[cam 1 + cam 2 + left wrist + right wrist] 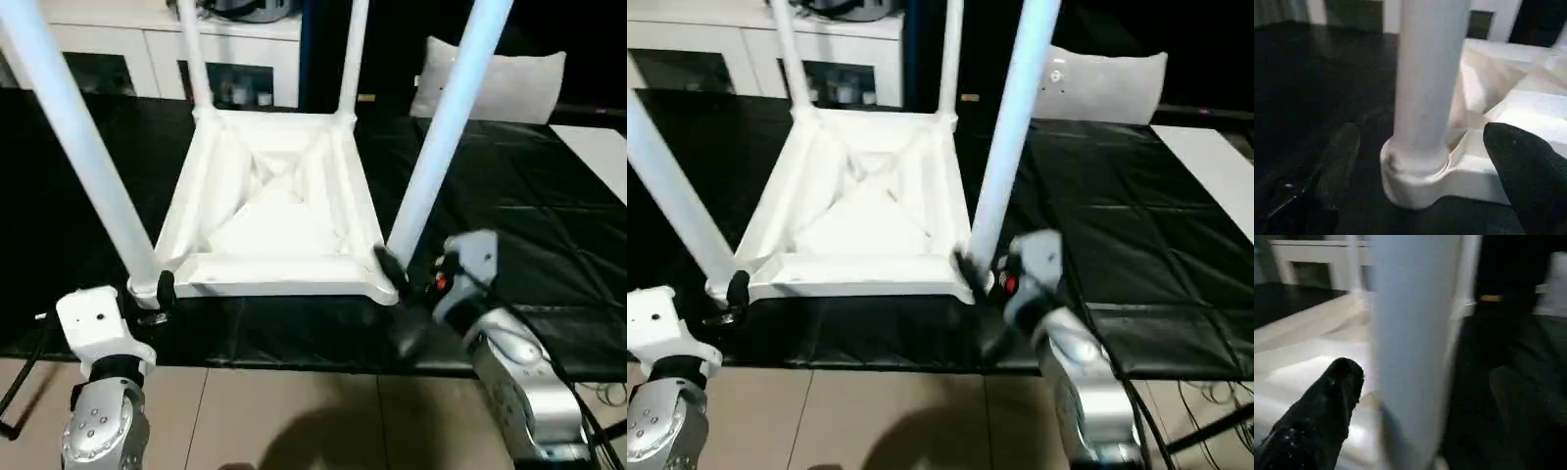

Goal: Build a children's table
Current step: Flip table

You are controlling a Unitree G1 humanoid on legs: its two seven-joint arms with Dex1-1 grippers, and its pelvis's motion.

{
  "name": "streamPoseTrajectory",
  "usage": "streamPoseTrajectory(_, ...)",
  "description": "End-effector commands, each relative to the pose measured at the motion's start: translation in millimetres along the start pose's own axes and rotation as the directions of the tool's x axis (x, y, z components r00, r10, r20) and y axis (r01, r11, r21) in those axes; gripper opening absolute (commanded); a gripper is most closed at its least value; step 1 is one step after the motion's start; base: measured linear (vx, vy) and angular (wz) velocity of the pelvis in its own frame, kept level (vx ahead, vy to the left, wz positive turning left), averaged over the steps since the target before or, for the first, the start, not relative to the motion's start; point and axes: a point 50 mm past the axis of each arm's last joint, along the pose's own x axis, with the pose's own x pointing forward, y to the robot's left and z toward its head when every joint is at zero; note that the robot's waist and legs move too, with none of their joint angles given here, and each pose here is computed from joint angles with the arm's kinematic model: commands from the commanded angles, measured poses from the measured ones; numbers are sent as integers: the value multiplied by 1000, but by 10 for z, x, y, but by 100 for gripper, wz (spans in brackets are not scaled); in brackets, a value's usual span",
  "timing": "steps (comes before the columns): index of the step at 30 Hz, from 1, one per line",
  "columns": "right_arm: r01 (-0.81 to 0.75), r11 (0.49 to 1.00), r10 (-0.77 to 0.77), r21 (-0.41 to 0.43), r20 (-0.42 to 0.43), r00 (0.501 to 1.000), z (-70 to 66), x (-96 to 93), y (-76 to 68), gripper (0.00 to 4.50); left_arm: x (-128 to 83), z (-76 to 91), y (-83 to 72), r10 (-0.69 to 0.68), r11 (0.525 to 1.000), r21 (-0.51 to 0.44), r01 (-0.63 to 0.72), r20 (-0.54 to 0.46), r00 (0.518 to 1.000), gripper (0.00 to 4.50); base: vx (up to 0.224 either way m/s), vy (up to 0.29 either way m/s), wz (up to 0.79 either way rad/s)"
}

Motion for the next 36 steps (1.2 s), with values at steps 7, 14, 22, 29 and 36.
streamPoseTrajectory(7,191,976,-197,-99,-56,979,-129,-87,-340,450,236,-19,78,-109,992,62,112,-39,993,446,0,0,0)
streamPoseTrajectory(14,76,995,-80,-66,-59,995,-156,-173,-266,450,420,-29,69,-208,976,48,212,-80,975,428,0,0,0)
streamPoseTrajectory(22,-306,952,306,25,-174,936,-186,-387,22,450,487,-16,-64,-303,953,11,304,-52,952,428,0,0,0)
streamPoseTrajectory(29,-383,922,387,54,-171,906,-86,-304,151,450,556,-8,-129,-295,955,3,295,-46,955,371,0,0,0)
streamPoseTrajectory(36,-413,909,417,57,-175,892,-87,-251,214,450,573,-28,-145,-291,957,2,292,-55,955,320,0,0,0)
